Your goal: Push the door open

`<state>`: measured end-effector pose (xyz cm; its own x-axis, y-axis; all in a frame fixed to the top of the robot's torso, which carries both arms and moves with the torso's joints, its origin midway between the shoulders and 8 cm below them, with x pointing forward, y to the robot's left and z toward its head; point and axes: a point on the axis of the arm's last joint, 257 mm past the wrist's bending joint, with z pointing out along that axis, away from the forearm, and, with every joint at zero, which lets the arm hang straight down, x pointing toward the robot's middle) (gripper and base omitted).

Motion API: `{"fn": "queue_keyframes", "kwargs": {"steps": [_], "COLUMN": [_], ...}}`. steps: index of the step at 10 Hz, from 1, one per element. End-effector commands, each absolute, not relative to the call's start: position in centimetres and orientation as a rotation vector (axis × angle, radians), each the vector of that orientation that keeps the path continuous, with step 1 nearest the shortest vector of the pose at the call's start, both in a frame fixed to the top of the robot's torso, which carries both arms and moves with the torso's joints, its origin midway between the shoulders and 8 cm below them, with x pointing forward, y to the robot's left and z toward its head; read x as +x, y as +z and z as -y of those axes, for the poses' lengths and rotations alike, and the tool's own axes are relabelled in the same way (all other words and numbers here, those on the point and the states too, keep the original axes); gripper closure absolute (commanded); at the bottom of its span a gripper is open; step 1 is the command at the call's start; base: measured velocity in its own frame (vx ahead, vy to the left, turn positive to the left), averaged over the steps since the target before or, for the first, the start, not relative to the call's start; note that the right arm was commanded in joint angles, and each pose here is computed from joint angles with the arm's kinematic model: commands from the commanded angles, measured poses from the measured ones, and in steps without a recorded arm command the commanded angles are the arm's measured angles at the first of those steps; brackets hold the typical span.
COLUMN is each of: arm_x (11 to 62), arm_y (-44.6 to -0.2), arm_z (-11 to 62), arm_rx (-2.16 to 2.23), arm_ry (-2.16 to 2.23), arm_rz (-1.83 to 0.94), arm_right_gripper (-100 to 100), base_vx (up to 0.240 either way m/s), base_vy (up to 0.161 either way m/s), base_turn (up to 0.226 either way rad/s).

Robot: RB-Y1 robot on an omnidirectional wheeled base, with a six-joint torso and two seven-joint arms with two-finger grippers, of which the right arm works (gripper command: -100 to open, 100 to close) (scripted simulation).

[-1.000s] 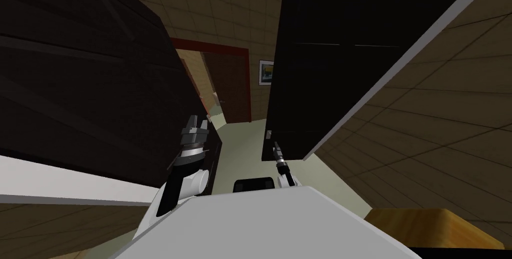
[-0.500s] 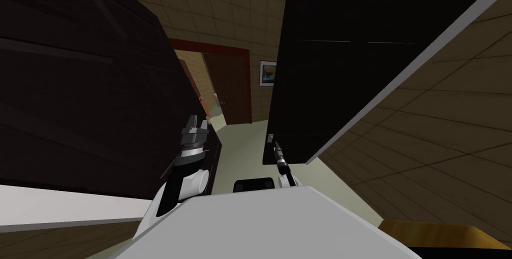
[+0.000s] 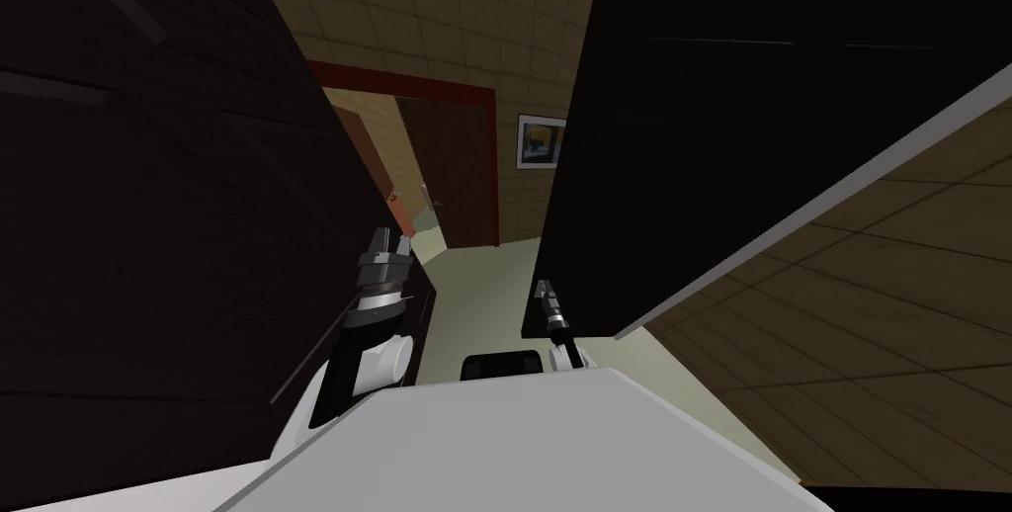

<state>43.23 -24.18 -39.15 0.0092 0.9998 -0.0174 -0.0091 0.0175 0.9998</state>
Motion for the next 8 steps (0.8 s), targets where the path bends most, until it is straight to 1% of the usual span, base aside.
{"fn": "queue_keyframes", "kwargs": {"steps": [1,2,7,8], "arm_x": [43.2,43.2,43.2,43.2], "arm_y": [-39.2,-39.2,-39.2,-39.4], "arm_z": [24.2,24.2,24.2,25.2], "arm_rx": [1.194,1.194,1.194,1.199], "arm_ry": [1.194,1.194,1.194,1.172], "arm_rz": [-1.204,-1.204,-1.204,-1.202], "arm_right_gripper": [-100,100,100,100], "base_vx": [0.078,-0.017,-0.013,0.089], "base_vy": [-0.002,0.004,0.000,0.018], "base_turn": [-0.004,0.002,0.002,-0.030]}}
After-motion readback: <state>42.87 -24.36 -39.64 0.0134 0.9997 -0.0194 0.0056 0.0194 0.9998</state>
